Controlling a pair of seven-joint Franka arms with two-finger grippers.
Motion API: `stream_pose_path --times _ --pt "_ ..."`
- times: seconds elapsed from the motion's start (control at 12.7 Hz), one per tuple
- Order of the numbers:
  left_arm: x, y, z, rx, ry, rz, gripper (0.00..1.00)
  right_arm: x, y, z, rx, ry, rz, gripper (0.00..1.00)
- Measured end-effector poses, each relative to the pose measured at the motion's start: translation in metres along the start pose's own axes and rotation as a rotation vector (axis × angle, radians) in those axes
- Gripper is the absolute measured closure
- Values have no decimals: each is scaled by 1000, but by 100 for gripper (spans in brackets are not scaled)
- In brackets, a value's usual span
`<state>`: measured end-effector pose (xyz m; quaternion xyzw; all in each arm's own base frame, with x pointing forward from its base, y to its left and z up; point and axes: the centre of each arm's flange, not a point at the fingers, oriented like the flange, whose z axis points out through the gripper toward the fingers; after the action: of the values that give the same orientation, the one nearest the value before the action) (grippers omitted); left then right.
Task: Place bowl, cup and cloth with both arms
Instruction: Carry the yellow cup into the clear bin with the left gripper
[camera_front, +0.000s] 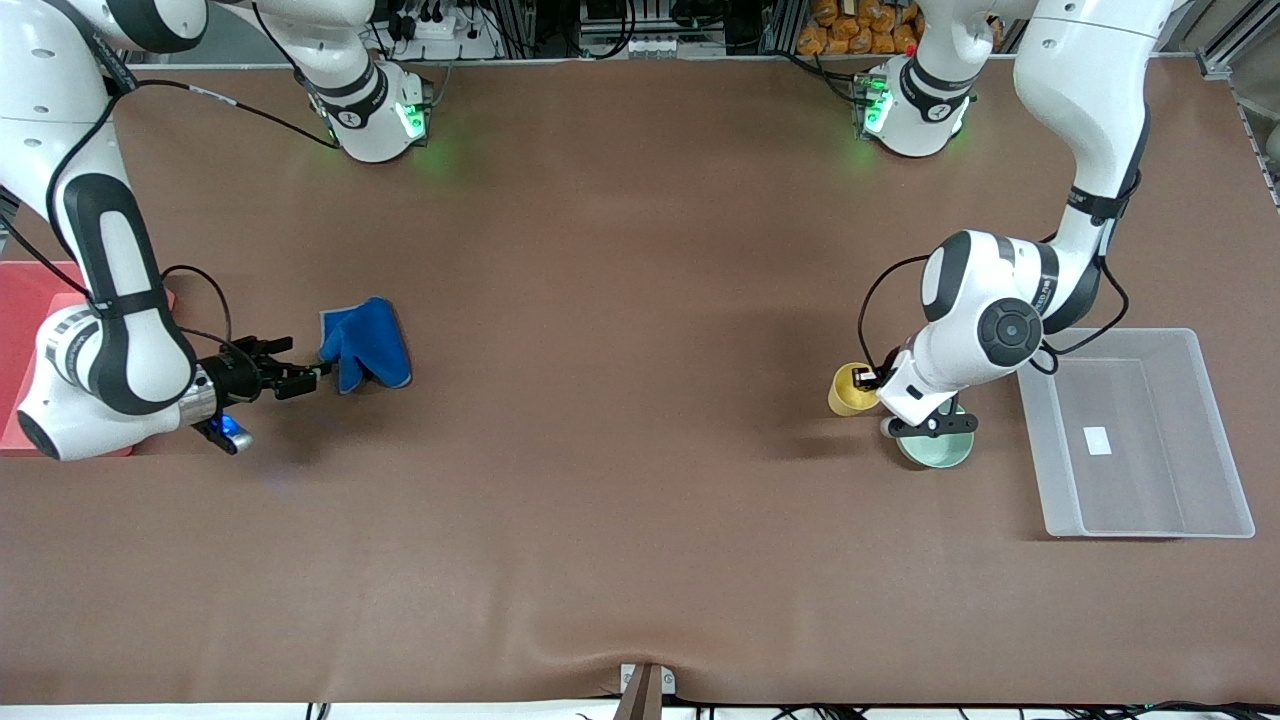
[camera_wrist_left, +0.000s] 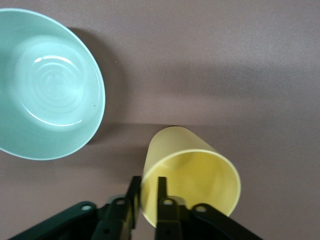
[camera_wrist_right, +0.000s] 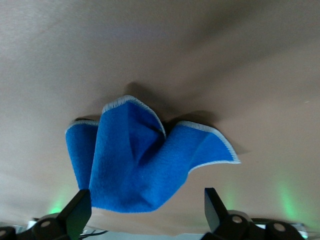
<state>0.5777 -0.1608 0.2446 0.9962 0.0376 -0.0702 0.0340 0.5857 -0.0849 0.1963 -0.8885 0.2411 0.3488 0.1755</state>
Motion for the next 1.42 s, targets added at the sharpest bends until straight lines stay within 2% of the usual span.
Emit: stream_pose_path --times 0.08,0.16,0.31,0.47,0.63,0.87,1.18,1.42 --pt "0 0 0 0 1 -6 97 2 8 4 16 -13 25 0" --pt "1 1 -2 -2 6 -14 97 4 19 8 32 -27 49 0" --pt "7 -3 -23 -11 38 -27 97 7 41 13 104 -59 94 0" --pt "15 -24 -77 -15 33 -57 97 8 51 15 155 -77 147 0" --pt "26 -69 -153 -20 9 -52 97 8 50 21 177 -95 177 0" --pt "45 -167 -217 -35 61 -5 97 8 52 28 194 -106 192 0" --pt "63 -300 -199 -19 55 83 97 11 51 34 219 -98 203 0" --pt "90 -335 -151 -3 59 109 97 13 50 41 242 -108 213 0"
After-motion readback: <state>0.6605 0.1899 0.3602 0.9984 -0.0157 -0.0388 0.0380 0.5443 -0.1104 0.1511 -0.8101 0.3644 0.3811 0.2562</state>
